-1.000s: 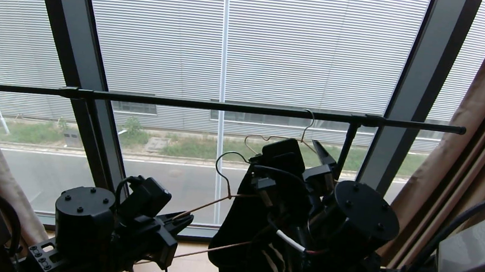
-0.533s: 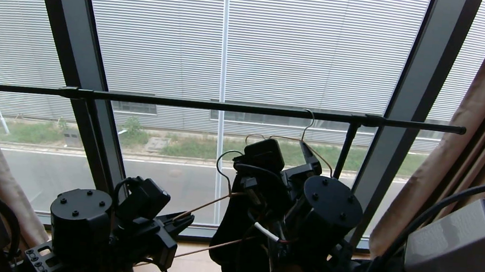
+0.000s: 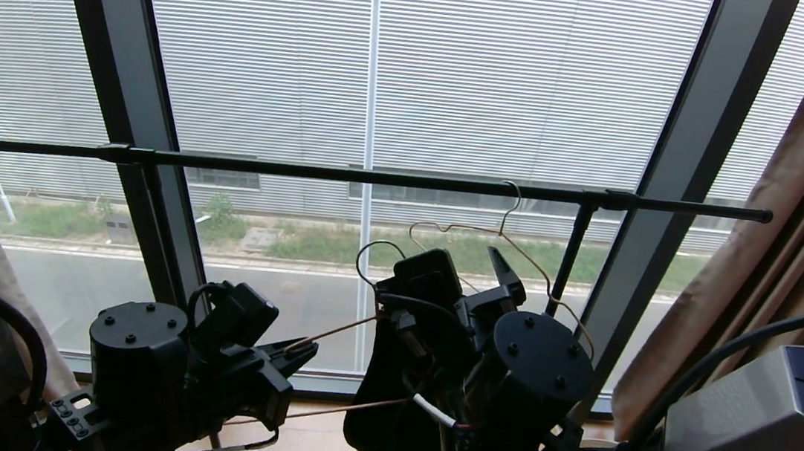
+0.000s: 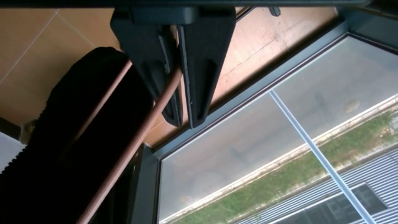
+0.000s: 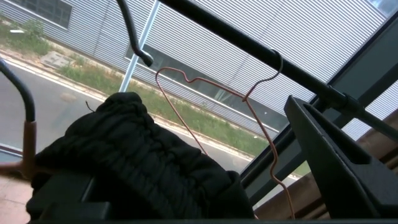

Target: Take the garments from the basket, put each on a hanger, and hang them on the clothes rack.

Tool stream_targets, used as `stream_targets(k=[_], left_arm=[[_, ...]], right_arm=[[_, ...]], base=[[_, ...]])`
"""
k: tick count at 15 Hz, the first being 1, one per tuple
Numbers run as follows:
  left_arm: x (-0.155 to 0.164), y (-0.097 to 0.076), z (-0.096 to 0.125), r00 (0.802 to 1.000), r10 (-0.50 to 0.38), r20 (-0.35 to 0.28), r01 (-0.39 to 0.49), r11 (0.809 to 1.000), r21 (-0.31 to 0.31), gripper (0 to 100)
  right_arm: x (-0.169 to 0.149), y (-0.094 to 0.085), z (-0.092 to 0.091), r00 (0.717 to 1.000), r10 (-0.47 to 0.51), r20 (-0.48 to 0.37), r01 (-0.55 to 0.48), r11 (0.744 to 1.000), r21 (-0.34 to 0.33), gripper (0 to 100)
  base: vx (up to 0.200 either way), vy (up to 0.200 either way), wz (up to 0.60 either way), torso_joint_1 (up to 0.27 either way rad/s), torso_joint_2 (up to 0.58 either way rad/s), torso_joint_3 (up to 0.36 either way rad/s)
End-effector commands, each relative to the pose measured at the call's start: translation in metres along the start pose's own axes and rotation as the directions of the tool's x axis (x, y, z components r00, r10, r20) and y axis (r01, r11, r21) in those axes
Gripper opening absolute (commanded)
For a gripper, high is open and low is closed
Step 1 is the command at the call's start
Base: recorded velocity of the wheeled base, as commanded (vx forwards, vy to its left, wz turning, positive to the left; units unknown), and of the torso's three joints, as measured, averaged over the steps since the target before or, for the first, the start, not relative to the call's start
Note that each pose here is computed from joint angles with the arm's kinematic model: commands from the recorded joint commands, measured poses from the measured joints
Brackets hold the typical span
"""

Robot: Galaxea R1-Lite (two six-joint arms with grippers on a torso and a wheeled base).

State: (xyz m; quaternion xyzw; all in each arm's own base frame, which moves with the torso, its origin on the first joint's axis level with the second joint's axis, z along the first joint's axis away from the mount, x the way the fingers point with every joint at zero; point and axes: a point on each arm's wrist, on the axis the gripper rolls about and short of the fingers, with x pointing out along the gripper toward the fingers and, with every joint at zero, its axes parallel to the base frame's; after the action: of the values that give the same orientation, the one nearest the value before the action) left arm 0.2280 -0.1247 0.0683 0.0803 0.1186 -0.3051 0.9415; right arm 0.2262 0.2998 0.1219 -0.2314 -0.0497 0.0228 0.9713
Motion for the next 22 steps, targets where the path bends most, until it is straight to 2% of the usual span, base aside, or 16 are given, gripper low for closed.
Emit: stream_targets(k=[1,10,22], left_arm=[[0.004,0.005,-0.001,1.000,0.016,-0.003,-0.016,1.000,-0.004,0],[0.014,0.015,-0.002,0.998,0.062,0.000,-0.062,0.998,-0.030,0],[0.016,0.018,0.001,0.996,0.088,0.014,-0.087,0.995,-0.043,0]], right_arm=[[-0.002,-0.001,0.001,1.000,0.003,0.003,-0.003,1.000,0.002,100],[-0.010,-0.007,0.010,1.000,0.012,0.020,-0.012,1.000,0.017,100],[-0.020,-0.004,-0.001,0.999,0.044,-0.002,-0.044,0.999,-0.024,100]], base=[[0.000,0.000,0.00,0.000,0.00,0.000],[0.000,0.000,0.00,0.000,0.00,0.000],[0.000,0.000,0.00,0.000,0.00,0.000]])
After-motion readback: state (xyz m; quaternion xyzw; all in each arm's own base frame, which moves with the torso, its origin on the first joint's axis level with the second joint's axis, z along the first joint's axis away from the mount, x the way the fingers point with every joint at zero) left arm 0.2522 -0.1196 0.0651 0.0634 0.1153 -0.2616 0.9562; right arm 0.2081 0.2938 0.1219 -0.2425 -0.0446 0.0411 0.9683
